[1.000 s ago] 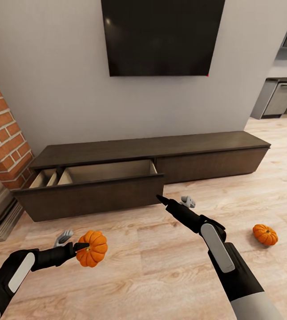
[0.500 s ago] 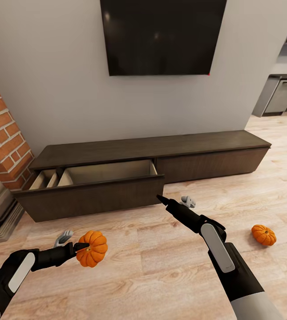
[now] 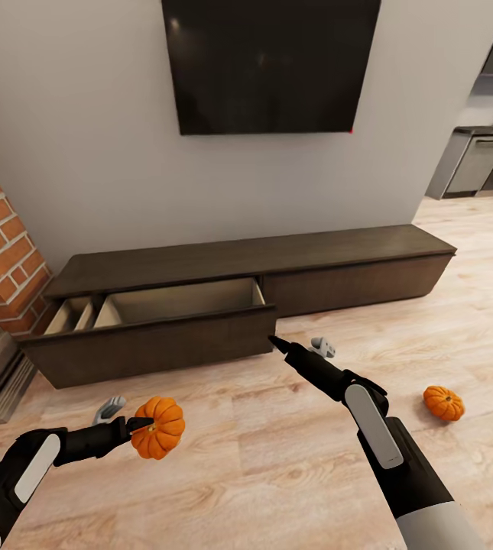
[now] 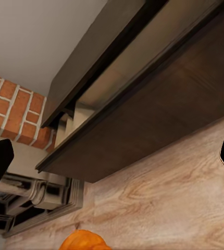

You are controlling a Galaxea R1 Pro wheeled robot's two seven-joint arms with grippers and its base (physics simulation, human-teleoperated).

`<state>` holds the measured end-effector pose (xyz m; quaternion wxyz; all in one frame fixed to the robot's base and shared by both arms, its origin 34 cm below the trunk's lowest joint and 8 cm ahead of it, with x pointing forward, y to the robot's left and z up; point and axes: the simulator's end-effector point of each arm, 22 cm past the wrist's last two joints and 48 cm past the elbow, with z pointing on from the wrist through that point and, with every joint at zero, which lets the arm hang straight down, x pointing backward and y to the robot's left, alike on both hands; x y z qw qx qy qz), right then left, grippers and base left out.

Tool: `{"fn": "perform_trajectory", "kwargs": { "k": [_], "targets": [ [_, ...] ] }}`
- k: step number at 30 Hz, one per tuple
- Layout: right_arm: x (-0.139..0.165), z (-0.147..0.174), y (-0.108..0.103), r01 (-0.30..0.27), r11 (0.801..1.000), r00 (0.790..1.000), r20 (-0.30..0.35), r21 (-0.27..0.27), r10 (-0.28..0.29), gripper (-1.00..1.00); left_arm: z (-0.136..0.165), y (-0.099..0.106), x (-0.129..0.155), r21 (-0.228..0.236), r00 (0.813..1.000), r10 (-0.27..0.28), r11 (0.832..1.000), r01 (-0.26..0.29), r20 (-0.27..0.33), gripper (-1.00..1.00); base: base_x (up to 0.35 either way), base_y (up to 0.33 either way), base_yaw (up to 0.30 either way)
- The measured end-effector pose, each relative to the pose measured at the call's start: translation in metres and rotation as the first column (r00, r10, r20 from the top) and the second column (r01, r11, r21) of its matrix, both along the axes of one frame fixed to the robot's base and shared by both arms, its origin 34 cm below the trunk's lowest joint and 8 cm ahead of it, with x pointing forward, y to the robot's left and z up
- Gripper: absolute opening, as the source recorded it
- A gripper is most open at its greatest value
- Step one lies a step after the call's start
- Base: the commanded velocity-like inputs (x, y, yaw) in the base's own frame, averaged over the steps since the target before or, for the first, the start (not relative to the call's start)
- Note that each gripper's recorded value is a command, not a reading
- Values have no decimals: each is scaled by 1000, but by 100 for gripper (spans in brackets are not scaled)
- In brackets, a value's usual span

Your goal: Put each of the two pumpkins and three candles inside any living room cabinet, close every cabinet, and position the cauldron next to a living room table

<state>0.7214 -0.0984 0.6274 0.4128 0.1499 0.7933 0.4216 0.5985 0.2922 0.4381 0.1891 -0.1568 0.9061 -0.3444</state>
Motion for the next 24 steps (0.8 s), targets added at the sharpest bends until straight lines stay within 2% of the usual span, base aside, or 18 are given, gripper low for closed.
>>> {"fn": "perform_trajectory", "kwargs": {
  "k": [7, 24],
  "targets": [
    [4, 15, -2, 3, 1000, 1000, -1, 2, -3, 100, 15, 1, 3, 3, 1000, -1, 1000, 1, 0, -100, 0, 0, -273],
    [4, 12, -3, 6, 1000, 1000, -13, 1, -6, 100, 17, 2, 3, 9, 1000, -4, 1000, 4, 1, -100, 0, 0, -280]
  ]
}}
